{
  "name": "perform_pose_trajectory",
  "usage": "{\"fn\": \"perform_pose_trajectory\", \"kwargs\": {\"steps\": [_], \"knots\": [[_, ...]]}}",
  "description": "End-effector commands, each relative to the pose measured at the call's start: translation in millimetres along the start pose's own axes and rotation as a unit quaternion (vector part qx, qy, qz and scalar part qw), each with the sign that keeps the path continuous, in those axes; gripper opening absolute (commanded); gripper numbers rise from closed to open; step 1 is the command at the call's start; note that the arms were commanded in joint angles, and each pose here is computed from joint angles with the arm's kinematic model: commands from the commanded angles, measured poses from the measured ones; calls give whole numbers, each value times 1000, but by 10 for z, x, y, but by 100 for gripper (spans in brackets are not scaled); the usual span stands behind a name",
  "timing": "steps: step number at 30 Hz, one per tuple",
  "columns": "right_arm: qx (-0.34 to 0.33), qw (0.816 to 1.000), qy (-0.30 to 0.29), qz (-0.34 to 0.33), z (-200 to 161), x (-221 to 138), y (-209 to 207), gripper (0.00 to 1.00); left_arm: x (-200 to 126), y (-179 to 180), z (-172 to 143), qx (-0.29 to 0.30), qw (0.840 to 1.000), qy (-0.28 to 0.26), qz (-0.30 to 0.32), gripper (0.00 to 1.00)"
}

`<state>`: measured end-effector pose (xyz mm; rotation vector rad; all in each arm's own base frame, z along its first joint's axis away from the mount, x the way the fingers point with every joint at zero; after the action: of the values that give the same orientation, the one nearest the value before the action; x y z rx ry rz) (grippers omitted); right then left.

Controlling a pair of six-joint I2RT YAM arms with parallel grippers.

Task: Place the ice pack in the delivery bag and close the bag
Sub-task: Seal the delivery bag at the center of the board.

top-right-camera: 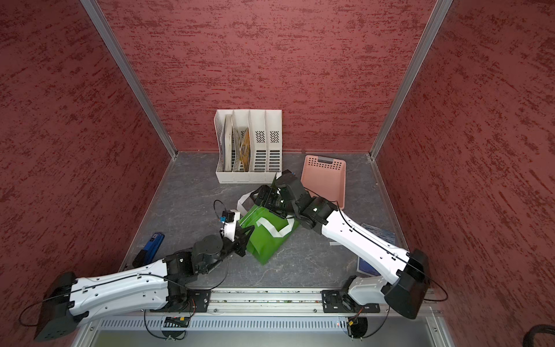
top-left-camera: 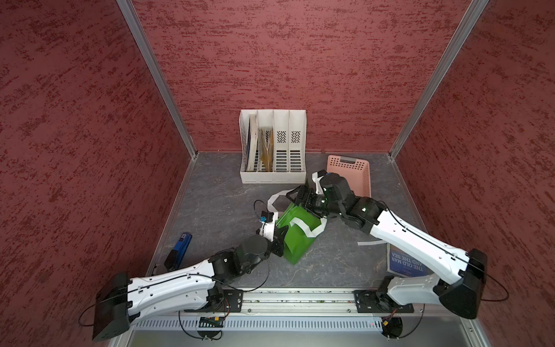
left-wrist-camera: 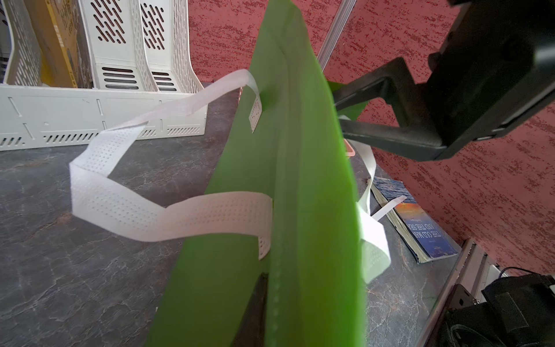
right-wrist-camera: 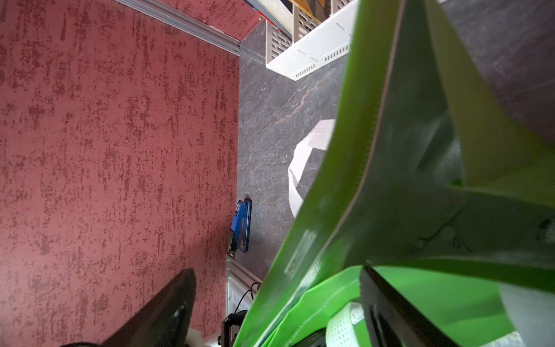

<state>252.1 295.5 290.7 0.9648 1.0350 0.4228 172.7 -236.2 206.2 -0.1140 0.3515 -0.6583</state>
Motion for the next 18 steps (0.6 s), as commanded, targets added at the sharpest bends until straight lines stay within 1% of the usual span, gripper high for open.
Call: {"fn": "perform_pose_trajectory", "kwargs": {"steps": [1, 5, 8, 10, 13, 14, 15, 18], "knots": [[18, 1000, -2, -14, -23, 12, -97, 77, 8, -35, 39, 7, 1000, 1, -3, 11], [25, 999, -1, -21, -54, 2, -183, 72, 35, -53, 55, 1, 1000, -1, -3, 12], [28, 999, -2, -24, -62, 35, -229, 63, 48, -64, 61, -4, 1000, -1, -4, 13], [26, 999, -6, -23, -60, 54, -246, 57, 46, -62, 63, -6, 1000, -2, -3, 14], [23, 999, -14, -19, -46, 57, -261, 44, 38, -47, 53, -13, 1000, -1, -1, 14], [23, 999, -19, -17, -39, 47, -268, 38, 31, -37, 50, -17, 1000, -3, 0, 15], [24, 999, -23, -15, -31, 34, -273, 36, 28, -34, 43, -20, 1000, -2, 0, 15], [29, 999, -38, -6, -4, -1, -284, 34, 13, -38, 47, -23, 1000, -5, -3, 15]]}}
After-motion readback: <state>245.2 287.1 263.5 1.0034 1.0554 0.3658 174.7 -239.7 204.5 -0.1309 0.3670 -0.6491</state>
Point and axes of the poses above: each gripper's point midway between its finger pads, its own x axis out along the fingers, its own y axis along the line the jaws close on, z = x × y, the point moved 3 cm from there along -x, back along the fingers, and after that the axes turned 9 degrees about x, right-handed, at the moved point
